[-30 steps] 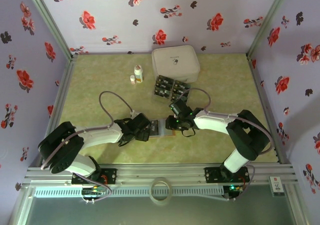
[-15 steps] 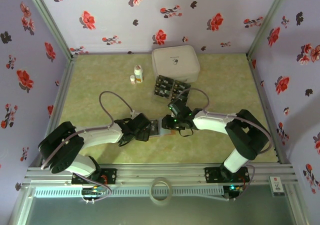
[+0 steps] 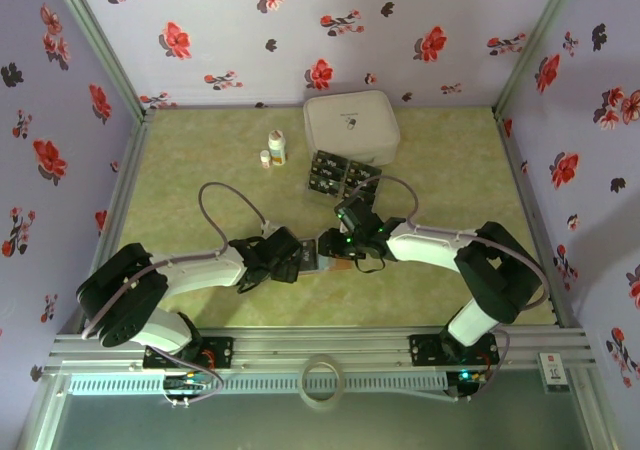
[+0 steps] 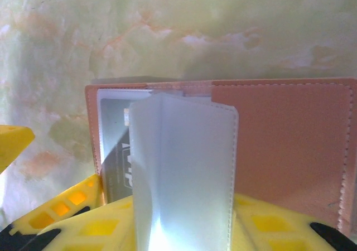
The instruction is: Put the credit cards into the card holder
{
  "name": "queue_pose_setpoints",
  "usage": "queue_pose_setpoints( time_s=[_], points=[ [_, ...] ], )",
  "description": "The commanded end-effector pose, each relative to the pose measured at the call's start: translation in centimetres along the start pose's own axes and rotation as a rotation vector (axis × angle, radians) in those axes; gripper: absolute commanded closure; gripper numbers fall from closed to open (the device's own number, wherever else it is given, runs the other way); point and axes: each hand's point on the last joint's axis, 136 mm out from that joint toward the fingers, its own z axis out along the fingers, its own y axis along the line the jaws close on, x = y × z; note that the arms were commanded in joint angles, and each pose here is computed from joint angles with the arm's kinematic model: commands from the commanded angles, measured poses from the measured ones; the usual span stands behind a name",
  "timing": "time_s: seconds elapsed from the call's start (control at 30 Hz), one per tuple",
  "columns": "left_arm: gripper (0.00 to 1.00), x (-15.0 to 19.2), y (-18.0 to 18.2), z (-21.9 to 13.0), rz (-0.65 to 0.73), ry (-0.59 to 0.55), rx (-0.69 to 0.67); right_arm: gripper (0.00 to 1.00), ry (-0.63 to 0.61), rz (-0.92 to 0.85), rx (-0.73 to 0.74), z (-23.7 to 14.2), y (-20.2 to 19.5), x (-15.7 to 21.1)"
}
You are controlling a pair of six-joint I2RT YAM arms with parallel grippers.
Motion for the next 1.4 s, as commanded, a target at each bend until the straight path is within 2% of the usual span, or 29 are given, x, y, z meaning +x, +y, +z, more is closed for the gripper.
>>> queue_pose_setpoints(
  time_s=[0.0,0.37,0.73,1.03,1.37],
  points=[
    [0.0,0.5,0.9,-0.1,-0.003,0.005,-0.035,0.61,-0.011,0.005,-0.057,-0.3,2.1,-0.5],
    [0.0,-1.5,4.6,-2.6,-0.169,-0.085,-0.04,0.56,-0.005,-0.002,-0.105,0.9,4.8,-0.7],
    [0.0,-1.4,5.5,-2.4,-0.185,-0.068,-0.059,0.57,0.035,0.027,-0.155,4.5,6.8,-0.2],
    [0.0,-1.7,5.0,-2.6,-0.158,-0.063,-0.034,0.56,-0.015,-0.028,-0.135,1.2,7.3,-1.5],
    [0.0,-3.4,3.0,-3.0,-0.13,-0.085,0.023,0.55,-0.129,-0.071,-0.022,-4.7,3.5,-5.1]
  ],
)
